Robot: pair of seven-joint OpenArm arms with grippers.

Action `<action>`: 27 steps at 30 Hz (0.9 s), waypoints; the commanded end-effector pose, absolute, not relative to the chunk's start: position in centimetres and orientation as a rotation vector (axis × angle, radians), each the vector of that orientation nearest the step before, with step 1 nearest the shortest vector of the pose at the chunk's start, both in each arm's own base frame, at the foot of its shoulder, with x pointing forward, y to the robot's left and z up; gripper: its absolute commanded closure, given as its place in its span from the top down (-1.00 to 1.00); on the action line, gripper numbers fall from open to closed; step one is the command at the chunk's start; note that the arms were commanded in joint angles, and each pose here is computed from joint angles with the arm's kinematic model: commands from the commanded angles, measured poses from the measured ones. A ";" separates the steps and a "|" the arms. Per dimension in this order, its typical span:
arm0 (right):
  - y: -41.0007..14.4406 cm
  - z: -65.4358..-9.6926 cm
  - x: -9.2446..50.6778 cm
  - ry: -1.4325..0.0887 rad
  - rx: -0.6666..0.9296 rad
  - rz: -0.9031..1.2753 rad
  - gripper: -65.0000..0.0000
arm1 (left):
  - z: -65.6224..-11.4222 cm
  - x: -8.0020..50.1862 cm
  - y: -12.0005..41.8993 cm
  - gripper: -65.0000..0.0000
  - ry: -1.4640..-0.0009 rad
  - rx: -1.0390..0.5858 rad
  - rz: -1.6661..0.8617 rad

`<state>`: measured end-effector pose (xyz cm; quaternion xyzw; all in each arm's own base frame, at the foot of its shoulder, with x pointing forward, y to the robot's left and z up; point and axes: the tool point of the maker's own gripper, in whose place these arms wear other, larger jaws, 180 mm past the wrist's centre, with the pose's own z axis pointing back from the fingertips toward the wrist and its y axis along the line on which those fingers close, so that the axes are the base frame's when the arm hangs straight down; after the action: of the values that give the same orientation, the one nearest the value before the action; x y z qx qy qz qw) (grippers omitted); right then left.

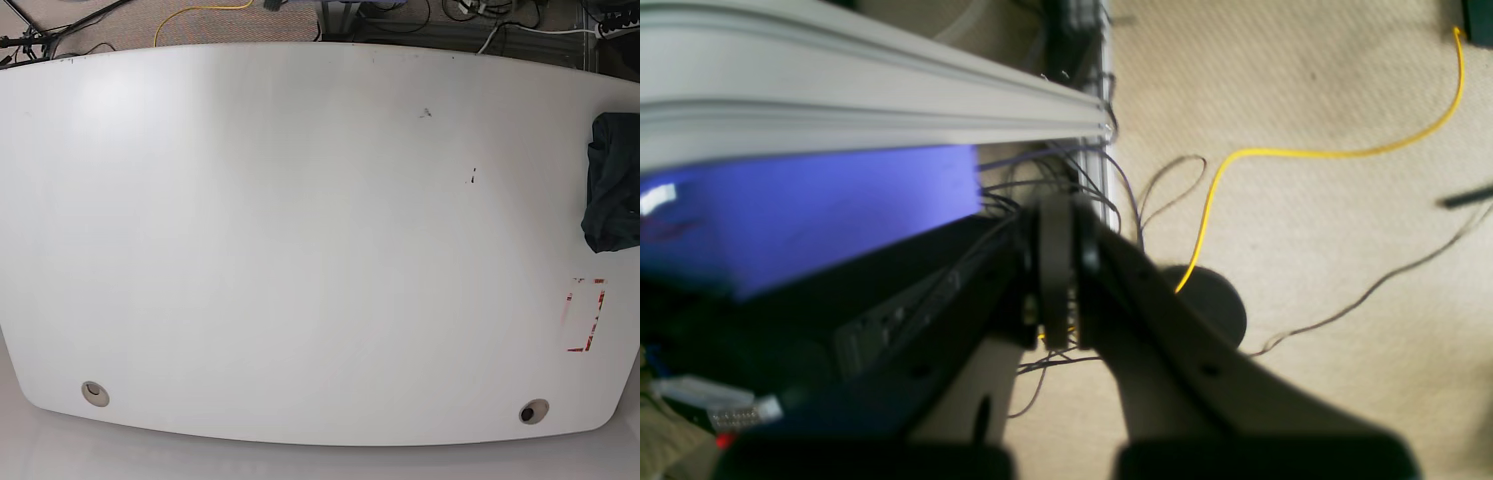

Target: Fold the T-shirt properly

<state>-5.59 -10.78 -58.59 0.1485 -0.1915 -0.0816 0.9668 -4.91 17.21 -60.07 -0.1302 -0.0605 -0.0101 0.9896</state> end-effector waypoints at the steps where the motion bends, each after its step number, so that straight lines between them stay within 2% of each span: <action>1: -11.9 -59.2 -5.5 -0.381 0.282 -0.162 -0.98 | -61.4 -5.5 17.9 0.12 -0.069 -0.239 -0.016; 18: -14.2 -63.2 -3.7 -0.257 0.255 -0.178 -0.98 | -64.5 -1.3 17.0 0.12 0.002 -0.240 0.058; 27: -13.2 -64.0 -2.6 -0.207 0.270 -0.107 -0.98 | -65.1 -0.3 19.3 0.12 -0.011 -0.099 0.017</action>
<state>-2.44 -13.33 -64.02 0.1328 -0.1042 -0.0613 0.9837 0.31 18.59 -65.12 -0.0633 -0.0105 0.0220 0.9977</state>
